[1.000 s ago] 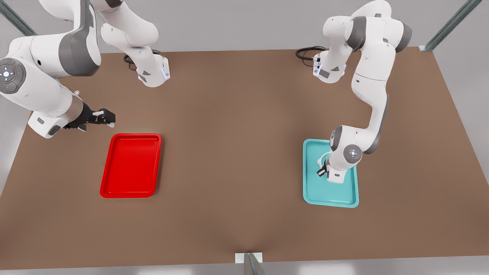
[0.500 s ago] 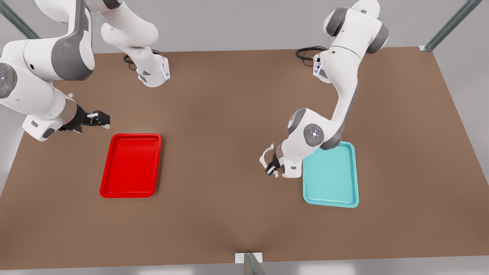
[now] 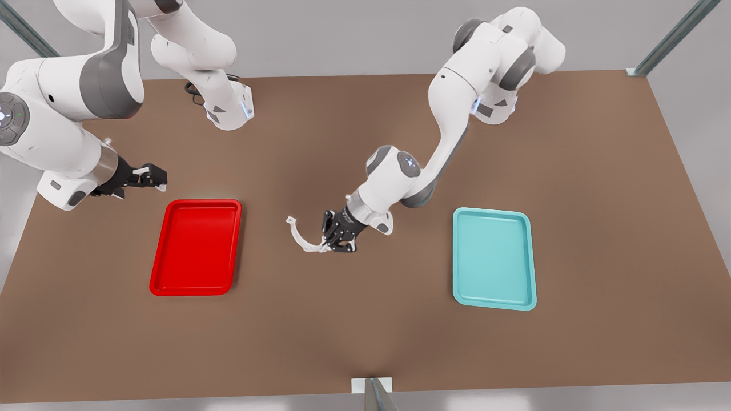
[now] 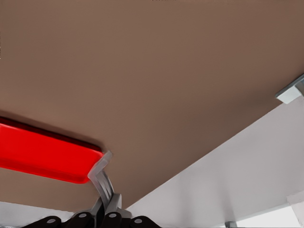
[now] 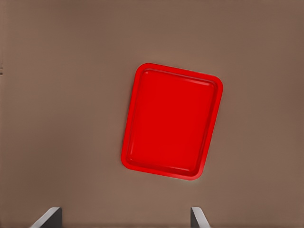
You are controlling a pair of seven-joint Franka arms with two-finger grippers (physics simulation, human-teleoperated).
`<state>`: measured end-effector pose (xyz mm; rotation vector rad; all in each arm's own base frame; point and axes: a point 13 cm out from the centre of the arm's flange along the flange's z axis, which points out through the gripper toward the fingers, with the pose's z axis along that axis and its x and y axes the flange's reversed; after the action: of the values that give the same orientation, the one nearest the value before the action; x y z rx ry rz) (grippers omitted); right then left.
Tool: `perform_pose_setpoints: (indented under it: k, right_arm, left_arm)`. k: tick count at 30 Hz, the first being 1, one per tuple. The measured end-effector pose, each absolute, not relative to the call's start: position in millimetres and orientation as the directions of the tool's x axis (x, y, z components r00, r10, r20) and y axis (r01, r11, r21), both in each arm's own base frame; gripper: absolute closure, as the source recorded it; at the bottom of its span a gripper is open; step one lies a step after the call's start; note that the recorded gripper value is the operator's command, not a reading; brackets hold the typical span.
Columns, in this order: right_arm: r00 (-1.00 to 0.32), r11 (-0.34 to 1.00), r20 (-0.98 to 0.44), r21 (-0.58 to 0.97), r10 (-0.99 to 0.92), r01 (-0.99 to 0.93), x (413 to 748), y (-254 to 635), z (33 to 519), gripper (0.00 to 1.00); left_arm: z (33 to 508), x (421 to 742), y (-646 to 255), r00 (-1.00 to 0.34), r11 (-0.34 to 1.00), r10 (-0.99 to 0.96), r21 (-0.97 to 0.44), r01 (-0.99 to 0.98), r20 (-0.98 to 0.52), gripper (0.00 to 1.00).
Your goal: Take the drainage pipe clamp from the left arm, pass it to the right arm, and place it in the plate on the right side
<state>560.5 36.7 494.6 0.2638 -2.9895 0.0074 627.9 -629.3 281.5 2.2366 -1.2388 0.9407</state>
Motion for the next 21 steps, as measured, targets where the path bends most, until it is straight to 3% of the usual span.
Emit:
perform_pose_setpoints:
  k: [9,21]
  right_arm:
    - [-0.952,0.962,0.135,0.018,-0.273,-0.273,575,106,469,0.0]
    - [-0.877,0.878,0.04,0.013,-0.478,-0.478,600,291,375,0.0]
  left_arm:
    - [243,612,-652,0.661,-0.704,-0.319,0.297,-0.645,0.679,0.79]
    - [244,609,-655,0.641,-0.7,-0.327,0.278,-0.658,0.694,0.79]
